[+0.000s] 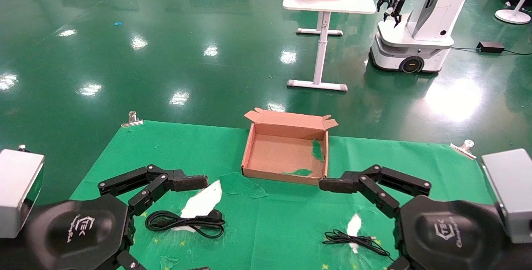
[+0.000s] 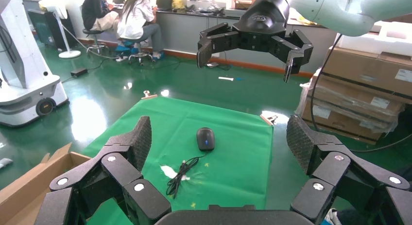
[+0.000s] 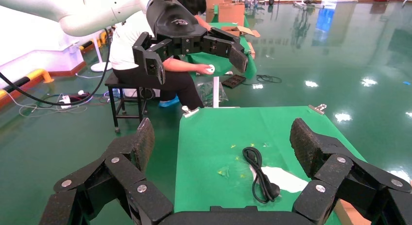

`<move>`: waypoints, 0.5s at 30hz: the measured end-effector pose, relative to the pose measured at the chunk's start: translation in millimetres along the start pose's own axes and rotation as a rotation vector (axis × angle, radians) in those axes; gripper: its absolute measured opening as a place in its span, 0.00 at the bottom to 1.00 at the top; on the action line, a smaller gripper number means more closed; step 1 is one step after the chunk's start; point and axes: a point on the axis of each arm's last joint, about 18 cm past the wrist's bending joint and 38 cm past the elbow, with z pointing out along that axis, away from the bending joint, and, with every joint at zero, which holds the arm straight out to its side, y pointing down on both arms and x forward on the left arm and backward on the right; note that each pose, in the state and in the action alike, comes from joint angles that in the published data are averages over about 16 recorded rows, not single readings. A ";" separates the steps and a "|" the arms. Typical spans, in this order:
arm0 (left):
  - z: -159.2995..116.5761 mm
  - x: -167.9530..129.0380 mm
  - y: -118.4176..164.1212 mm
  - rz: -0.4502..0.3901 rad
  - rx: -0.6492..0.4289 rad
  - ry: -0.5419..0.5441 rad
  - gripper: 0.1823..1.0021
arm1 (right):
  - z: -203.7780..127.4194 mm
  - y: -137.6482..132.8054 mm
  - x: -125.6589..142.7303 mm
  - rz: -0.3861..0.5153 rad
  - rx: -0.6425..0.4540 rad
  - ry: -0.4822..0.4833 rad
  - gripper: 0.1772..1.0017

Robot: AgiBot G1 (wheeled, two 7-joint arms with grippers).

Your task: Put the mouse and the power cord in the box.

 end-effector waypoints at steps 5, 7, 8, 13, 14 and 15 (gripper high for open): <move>0.0 0.0 0.0 0.000 0.000 0.000 1.00 | 0.0 0.0 0.0 0.000 0.000 0.000 1.00; 0.0 0.0 0.0 0.000 0.000 0.000 1.00 | 0.0 0.0 0.0 0.000 0.000 0.000 1.00; 0.0 0.0 0.0 0.000 0.000 0.000 1.00 | 0.0 0.0 0.0 0.000 0.000 0.000 1.00; 0.0 0.0 0.0 0.000 0.000 0.000 1.00 | 0.0 0.0 0.0 0.000 0.000 0.000 1.00; 0.0 0.0 0.0 0.000 0.000 0.000 1.00 | 0.0 0.0 0.0 0.000 0.000 0.000 1.00; 0.0 0.0 0.0 0.000 0.000 0.000 1.00 | 0.0 0.0 0.0 0.000 0.000 0.000 1.00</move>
